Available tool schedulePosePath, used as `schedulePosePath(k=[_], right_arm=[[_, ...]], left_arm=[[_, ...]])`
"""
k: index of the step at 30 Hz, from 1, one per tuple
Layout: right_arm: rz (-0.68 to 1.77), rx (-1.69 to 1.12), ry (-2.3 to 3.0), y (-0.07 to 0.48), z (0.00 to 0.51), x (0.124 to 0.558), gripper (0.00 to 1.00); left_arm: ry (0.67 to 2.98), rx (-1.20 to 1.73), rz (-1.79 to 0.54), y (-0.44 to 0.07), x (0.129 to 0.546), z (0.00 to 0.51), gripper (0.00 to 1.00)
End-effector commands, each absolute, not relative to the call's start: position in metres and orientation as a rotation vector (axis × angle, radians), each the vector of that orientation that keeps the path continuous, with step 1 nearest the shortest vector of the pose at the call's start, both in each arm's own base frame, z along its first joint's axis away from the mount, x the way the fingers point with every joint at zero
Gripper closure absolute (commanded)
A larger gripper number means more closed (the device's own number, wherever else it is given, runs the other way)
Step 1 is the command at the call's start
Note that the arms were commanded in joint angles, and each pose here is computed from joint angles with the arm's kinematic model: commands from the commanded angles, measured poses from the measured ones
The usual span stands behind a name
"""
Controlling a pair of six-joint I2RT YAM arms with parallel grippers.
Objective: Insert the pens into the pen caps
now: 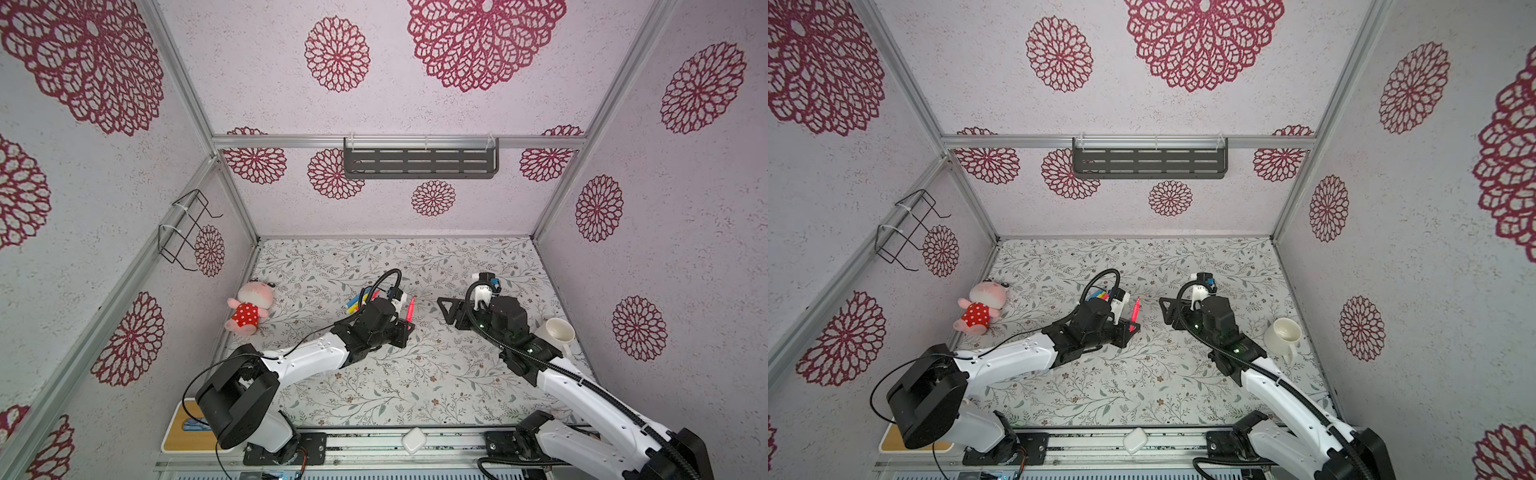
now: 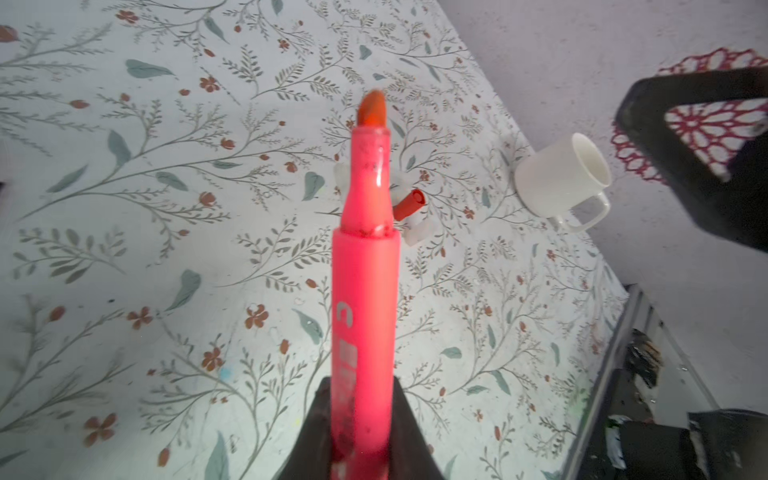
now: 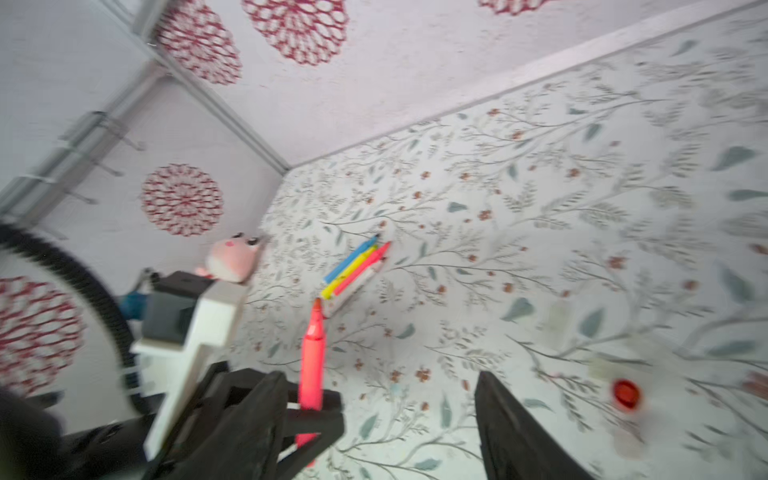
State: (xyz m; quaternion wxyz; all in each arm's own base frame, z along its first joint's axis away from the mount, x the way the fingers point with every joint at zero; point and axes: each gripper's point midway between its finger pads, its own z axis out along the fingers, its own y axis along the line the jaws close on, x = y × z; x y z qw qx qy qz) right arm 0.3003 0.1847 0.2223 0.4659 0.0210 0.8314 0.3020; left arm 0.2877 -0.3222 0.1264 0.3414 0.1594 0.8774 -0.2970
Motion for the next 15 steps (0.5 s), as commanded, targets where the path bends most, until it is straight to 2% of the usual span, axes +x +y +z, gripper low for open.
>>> schedulePosePath(k=[1, 9, 15], right_arm=[[0.381, 0.139, 2.171, 0.137, 0.19, 0.299, 0.27], [0.243, 0.138, 2.321, 0.128, 0.144, 0.298, 0.35], [0.174, 0.112, 2.389, 0.128, 0.124, 0.309, 0.36]], left_arm=[[2.296, 0.451, -0.656, -0.317, 0.289, 0.124, 1.0], [2.286, 0.586, -0.706, -0.335, 0.266, 0.113, 1.0], [2.285, 0.612, -0.727, -0.34, 0.262, 0.111, 1.0]])
